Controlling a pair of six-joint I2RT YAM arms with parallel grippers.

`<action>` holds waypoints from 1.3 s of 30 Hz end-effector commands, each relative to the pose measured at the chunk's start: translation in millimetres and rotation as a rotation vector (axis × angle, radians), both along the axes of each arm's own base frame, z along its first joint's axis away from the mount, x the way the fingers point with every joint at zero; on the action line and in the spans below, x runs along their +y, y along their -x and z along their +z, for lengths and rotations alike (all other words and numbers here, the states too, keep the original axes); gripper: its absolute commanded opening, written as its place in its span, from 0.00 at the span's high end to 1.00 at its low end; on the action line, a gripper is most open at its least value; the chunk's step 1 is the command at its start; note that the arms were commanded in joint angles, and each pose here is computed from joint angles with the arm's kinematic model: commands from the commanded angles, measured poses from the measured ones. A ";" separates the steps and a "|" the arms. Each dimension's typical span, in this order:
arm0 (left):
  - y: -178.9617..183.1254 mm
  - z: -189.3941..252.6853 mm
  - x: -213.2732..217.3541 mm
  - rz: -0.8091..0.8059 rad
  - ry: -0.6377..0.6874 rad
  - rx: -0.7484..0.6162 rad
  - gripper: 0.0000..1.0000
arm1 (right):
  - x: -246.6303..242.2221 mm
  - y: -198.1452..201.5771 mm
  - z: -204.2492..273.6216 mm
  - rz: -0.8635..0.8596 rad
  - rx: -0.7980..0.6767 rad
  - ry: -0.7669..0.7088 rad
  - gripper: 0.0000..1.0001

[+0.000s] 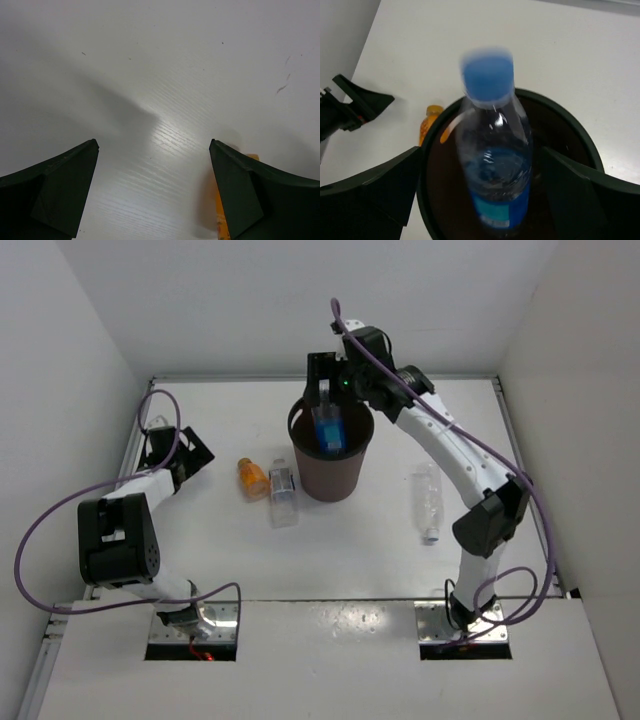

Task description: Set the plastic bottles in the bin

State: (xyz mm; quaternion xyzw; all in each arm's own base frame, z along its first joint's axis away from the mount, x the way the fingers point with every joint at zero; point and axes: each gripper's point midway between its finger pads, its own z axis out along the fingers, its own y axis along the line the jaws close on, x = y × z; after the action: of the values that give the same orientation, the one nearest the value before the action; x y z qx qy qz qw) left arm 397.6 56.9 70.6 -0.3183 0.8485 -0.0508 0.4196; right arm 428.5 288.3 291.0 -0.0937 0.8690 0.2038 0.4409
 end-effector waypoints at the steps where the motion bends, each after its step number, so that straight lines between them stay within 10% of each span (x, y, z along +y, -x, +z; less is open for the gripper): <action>1: -9.3 17.6 -7.0 -0.061 -0.013 -0.066 0.00 | -0.4 -15.4 25.4 -0.037 -0.073 0.026 0.00; 13: -7.4 17.0 -8.6 -0.074 -0.017 -0.075 0.00 | -102.2 11.1 190.5 -0.395 -0.548 -0.263 0.00; 17: -4.8 13.3 -9.1 -0.074 -0.015 -0.066 0.00 | -141.5 -7.3 130.7 -0.592 -0.271 0.004 0.00; 22: -7.7 17.2 -9.8 -0.070 -0.004 -0.077 0.00 | -217.8 2.5 83.2 -0.803 -0.148 -0.012 0.00; 30: -8.2 15.2 -17.0 0.015 0.122 -0.071 0.00 | -252.1 55.9 -134.9 -0.743 0.510 0.068 0.00; 39: -7.5 10.4 -19.8 -0.022 0.112 -0.064 0.00 | -258.9 101.1 -211.7 -0.728 0.742 0.150 0.00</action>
State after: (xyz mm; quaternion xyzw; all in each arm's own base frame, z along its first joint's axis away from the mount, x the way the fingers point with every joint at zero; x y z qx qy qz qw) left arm 398.1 40.9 68.6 -0.3395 0.8400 -0.1013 0.4110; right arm 326.8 26.3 82.9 0.2592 0.9546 -0.0236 0.1451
